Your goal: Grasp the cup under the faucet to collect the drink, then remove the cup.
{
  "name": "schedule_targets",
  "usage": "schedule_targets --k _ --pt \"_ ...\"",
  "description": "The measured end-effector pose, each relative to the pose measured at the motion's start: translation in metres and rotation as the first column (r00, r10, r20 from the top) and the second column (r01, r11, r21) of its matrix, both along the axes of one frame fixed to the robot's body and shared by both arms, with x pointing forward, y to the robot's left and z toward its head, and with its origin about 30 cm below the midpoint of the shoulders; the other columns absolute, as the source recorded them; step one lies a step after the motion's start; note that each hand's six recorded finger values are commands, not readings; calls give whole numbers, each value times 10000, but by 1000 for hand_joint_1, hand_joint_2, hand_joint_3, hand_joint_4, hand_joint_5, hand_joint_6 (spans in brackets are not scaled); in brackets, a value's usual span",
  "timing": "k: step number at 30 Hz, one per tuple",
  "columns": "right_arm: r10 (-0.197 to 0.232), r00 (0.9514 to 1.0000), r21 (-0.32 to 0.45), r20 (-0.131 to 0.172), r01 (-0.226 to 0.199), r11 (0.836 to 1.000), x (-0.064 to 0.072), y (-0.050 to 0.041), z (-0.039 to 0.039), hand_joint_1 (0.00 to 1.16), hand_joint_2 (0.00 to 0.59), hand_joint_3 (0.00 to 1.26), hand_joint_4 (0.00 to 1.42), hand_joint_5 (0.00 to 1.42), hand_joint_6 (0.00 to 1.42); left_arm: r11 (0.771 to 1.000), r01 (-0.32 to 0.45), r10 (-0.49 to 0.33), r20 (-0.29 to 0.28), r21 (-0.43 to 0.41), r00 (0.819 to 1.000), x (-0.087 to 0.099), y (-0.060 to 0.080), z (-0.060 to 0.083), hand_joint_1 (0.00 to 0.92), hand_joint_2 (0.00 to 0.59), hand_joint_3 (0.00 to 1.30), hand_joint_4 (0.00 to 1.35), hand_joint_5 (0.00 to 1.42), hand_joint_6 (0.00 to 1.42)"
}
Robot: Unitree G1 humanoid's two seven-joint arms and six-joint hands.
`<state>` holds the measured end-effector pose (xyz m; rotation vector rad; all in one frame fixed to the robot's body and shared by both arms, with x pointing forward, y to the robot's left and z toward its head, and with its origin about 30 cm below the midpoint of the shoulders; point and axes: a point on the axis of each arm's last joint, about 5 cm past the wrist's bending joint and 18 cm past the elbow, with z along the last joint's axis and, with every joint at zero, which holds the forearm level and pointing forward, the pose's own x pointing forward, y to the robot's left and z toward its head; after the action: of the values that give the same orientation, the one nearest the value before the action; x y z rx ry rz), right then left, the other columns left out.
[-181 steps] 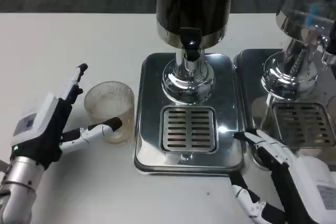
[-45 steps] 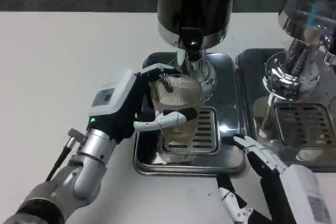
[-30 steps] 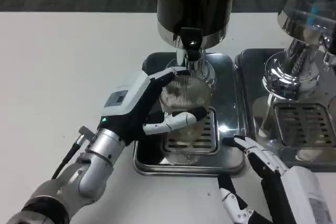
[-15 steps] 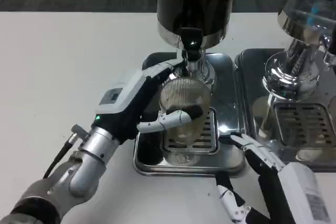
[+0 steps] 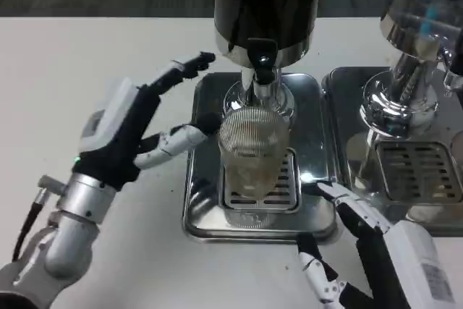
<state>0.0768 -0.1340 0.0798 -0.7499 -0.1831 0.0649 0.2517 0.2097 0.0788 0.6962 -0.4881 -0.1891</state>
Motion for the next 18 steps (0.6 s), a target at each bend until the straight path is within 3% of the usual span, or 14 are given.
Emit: schedule_targets --k 4,7,9,12,14,15,16,18 --pt "39 9999 79 115 -40 10000 51 -11 1 446 452 273 208 235 286 9913 -279 281 -5 -1290 9996 8 245 173 0 140 380 401 402 416" --pt "47 10000 180 72 -48 9998 80 -15 -17 446 452 273 219 235 270 9755 142 -104 181 -2196 9998 43 380 352 0 136 394 405 408 379" --pt "74 9999 218 101 -76 9997 102 -16 -18 446 452 273 220 235 268 9612 557 -532 165 -2701 9984 69 455 462 0 134 374 383 386 346" --pt "103 9998 259 196 -108 9996 132 -12 -12 446 452 273 220 235 267 9168 1226 -1556 -573 -3801 9862 137 562 596 0 143 322 310 296 263" --pt "119 9997 280 196 -125 9995 155 -12 -21 446 452 273 220 235 267 8617 1796 -2663 -1216 -4745 9562 197 620 662 0 142 285 268 258 227" --pt "128 9998 306 179 -133 9994 170 -11 -30 446 452 273 220 235 267 8225 2135 -3381 -1513 -5271 9289 235 641 694 0 144 263 245 243 208" --pt "126 9998 368 133 -131 9992 190 -9 -45 446 452 273 220 235 267 7667 2648 -4367 -1727 -5849 8829 282 651 735 0 145 259 240 239 203" --pt "129 9999 471 97 -133 9988 212 -7 -59 446 452 273 220 231 267 6982 3328 -5619 -1972 -6339 8034 351 650 819 0 153 246 227 225 186"
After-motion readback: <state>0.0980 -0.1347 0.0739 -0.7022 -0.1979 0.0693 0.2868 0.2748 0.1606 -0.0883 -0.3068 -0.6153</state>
